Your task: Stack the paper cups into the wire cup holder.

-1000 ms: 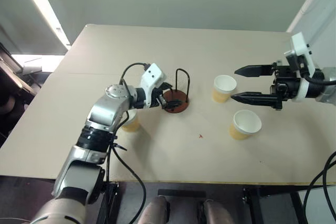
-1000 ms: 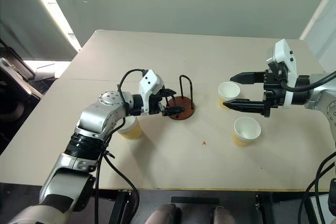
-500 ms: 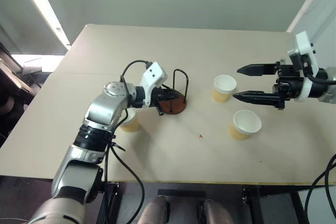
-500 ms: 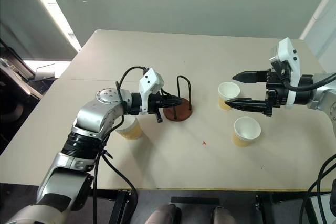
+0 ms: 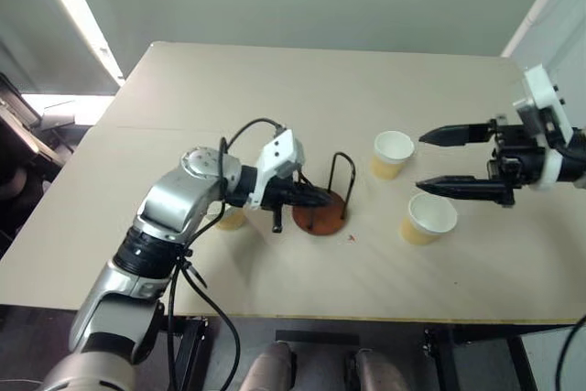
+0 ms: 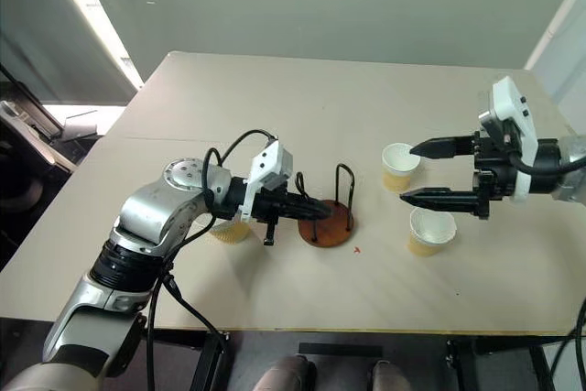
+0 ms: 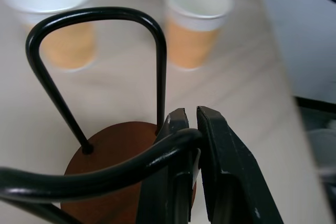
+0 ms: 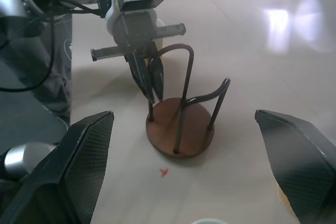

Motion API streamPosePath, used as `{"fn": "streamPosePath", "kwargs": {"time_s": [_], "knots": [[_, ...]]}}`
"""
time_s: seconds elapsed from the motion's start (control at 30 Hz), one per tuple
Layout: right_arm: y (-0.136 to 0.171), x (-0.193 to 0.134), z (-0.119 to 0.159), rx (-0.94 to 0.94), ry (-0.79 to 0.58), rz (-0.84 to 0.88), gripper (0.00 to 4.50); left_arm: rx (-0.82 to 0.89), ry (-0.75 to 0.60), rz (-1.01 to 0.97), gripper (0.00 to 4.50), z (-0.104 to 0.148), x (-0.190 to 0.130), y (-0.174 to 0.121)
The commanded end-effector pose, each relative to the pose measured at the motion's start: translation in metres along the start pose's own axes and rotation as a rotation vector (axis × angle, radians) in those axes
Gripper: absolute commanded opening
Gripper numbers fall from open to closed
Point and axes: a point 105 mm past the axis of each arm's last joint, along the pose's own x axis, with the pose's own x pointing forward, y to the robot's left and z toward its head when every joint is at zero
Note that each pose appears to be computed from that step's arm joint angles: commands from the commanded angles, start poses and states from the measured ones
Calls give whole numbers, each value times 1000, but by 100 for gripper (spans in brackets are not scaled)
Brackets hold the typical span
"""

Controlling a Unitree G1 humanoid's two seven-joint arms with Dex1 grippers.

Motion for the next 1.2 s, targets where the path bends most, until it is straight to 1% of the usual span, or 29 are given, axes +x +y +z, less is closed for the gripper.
{"fn": "streamPosePath", "kwargs": {"time_s": [0.03,0.47,0.57,0.63,0.67,0.9,1.0,1.2], "knots": [[5,-10,13,-49,-25,-31,450,50,4,-96,7,7,8,-16],[14,-16,4,-19,-15,-73,450,58,49,-202,7,-11,24,-24],[15,-15,3,-18,-17,-72,450,57,76,-189,7,-18,27,-21],[15,-14,3,-18,-18,-70,450,55,89,-186,64,-20,26,-20],[15,-13,2,-18,-18,-69,450,59,95,-183,83,-21,25,-19],[12,-9,0,-10,-10,-67,450,141,170,-123,338,-29,12,-15],[10,-7,2,-11,-11,-68,450,161,180,-88,438,-28,4,-14],[4,1,5,-3,-10,-86,450,143,209,-21,438,-29,-24,-12]]}}
